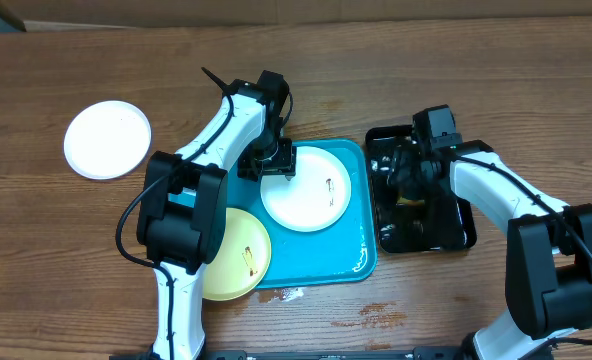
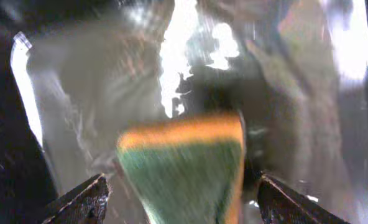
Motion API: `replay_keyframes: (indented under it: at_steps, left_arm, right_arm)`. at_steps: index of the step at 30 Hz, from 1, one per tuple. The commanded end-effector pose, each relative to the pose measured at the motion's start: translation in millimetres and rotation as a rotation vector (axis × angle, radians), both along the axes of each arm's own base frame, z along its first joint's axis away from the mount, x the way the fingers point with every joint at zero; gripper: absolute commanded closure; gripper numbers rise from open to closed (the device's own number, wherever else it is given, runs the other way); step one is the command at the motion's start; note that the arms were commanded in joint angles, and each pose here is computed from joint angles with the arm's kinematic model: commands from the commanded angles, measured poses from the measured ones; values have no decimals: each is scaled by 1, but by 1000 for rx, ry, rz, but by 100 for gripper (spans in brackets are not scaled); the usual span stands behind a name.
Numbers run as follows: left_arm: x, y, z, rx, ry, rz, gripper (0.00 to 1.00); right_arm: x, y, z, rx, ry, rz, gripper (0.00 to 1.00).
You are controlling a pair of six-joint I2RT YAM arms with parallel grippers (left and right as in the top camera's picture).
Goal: Clean dirty plates on tray and stack at the side
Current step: 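Rub the sponge on the black tray with the right gripper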
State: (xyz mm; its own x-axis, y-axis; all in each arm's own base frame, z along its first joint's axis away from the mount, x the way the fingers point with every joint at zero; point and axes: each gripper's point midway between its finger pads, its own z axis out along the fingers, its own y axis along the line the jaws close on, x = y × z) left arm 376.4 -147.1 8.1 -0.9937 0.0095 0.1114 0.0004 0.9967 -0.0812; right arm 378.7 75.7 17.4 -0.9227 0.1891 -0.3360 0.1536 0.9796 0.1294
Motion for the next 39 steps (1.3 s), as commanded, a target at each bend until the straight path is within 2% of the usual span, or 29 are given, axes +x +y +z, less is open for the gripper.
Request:
replay_keyframes:
  at_steps: [1, 3, 4, 5, 6, 7, 9, 11, 12, 13, 16, 17, 21, 25, 29, 32, 36, 39]
  left_arm:
    - [-5, -2, -10, -2, 27, 5, 28]
    - [-5, -3, -10, -2, 27, 1, 28]
    - [-6, -4, -10, -2, 27, -1, 28]
    - [-6, -4, -10, -2, 26, -3, 28]
    - [-5, -5, -10, -2, 25, -3, 28]
    - [-5, -5, -10, -3, 24, -3, 28]
    - [-4, -5, -10, -4, 21, -3, 28]
    - [-4, -5, -10, -5, 19, -3, 28]
    - [-4, -5, -10, -5, 18, -3, 27]
    - [-4, -5, -10, -5, 18, -3, 27]
    - [-4, -5, -10, -4, 20, -3, 25]
    - [-5, -5, -10, -4, 22, -3, 25]
    - [-6, -4, -10, -2, 26, -3, 25]
    - [-6, -4, -10, -2, 26, -3, 24]
    - [-5, -5, -10, -3, 22, -3, 24]
    - [-5, -5, -10, -3, 22, -3, 24]
    - [-5, -5, -10, -3, 24, -3, 24]
    - [-5, -5, -10, -4, 22, -3, 24]
  right_arm:
    - [3, -3, -7, -22, -25, -8, 25]
    - [3, -3, -12, -20, -31, -8, 30]
    - [3, -3, -15, -20, -32, -9, 37]
    - [2, -3, -17, -20, -34, -8, 69]
    - [2, -4, -17, -22, -35, -9, 82]
    - [2, -5, -17, -27, -38, -13, 85]
    - [8, -6, -14, -31, -65, -17, 83]
    - [19, -3, -5, -18, -99, -16, 73]
    - [24, 0, 1, -9, -107, -12, 44]
    - [28, 2, 9, 1, -114, -9, 27]
    - [34, 7, 35, 20, -108, 1, 2]
    - [35, 8, 42, 21, -104, 1, 0]
    - [20, 10, 60, 33, -30, 12, 0]
    - [-17, 9, 42, 36, 133, 21, 0]
    - [-35, 5, 15, 20, 190, 20, 13]
    - [-35, 1, -3, 6, 160, 15, 25]
    - [-34, 1, -18, 14, 117, 16, 29]
    - [-33, -4, -29, -7, 75, 6, 41]
